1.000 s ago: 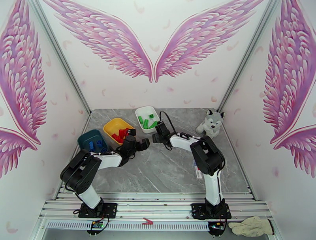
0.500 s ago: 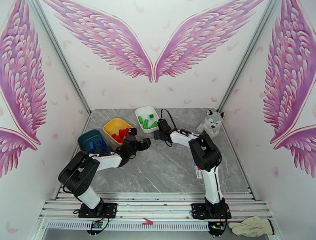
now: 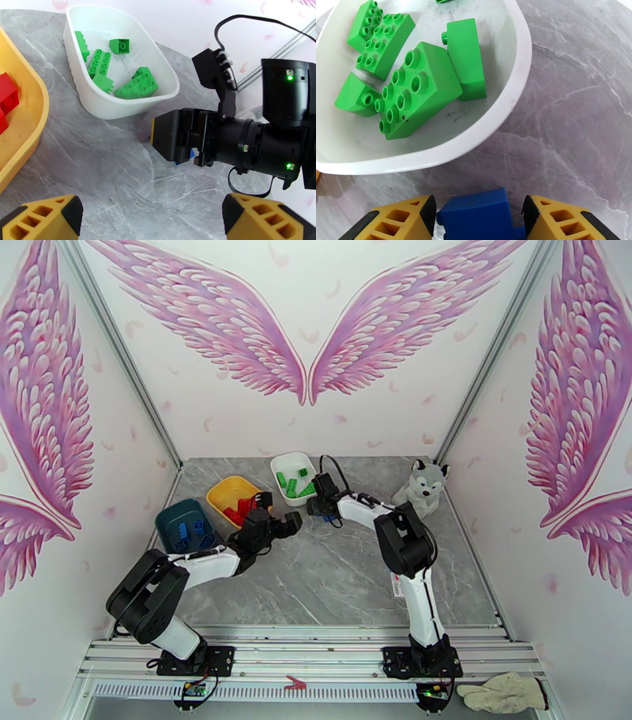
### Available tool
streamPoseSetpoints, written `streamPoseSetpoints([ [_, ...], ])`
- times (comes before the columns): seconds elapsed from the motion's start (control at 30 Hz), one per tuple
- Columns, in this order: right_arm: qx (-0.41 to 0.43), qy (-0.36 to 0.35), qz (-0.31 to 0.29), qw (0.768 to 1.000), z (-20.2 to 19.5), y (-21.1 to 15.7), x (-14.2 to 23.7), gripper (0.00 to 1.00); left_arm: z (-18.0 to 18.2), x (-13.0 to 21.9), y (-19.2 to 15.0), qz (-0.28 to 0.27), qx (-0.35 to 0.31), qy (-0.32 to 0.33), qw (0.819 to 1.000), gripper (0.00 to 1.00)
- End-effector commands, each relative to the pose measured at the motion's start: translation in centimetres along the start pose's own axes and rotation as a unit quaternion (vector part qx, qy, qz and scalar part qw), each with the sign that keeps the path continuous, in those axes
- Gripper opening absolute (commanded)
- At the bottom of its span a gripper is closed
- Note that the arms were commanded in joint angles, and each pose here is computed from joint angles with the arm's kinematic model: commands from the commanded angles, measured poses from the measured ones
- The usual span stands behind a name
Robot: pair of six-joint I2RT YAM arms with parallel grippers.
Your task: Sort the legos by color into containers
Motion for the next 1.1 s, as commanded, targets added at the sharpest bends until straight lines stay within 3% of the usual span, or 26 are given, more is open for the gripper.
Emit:
streamPoseSetpoints([
  [0.0, 0.000, 0.002, 0.018, 1.000, -0.2, -0.4, -0.6, 0.59, -0.3, 0.9, 0.3, -0.006, -0.002, 0.002, 1.000, 0.99],
  [0.3, -0.006, 0.021, 0.001, 1.000, 0.0, -0.5, 1.2, 0.49, 0.0, 3.0, 1.6, -0.030, -0.012, 0.014, 0.999, 0.99],
  [0.67, -0.034, 0.144, -0.034, 0.988, 3.0, -1.1, 5.5, 0.44, 3.9, 8.6, 6.4, -0.100, -0.006, 0.083, 0.992, 0.99],
  [0.87, -0.033, 0.268, -0.042, 0.962, 9.0, -1.1, 7.6, 0.43, 10.0, 11.5, 8.8, -0.138, 0.058, 0.146, 0.978, 0.99],
  [1.07, -0.022, 0.394, -0.045, 0.918, 17.1, -0.3, 9.6, 0.41, 15.1, 14.4, 11.0, -0.185, 0.136, 0.176, 0.957, 0.99],
])
Point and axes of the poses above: each hand's point on the last joint's axis, 136 mm out from that joint toward the fingers, its own x axis back along the fingers, its own z axis along the line the jaws close on, y = z × x, the point moved 4 cm from there along x, back along the fingers, and after that the axes turned 6 degrees about x, right-handed, at the moved point
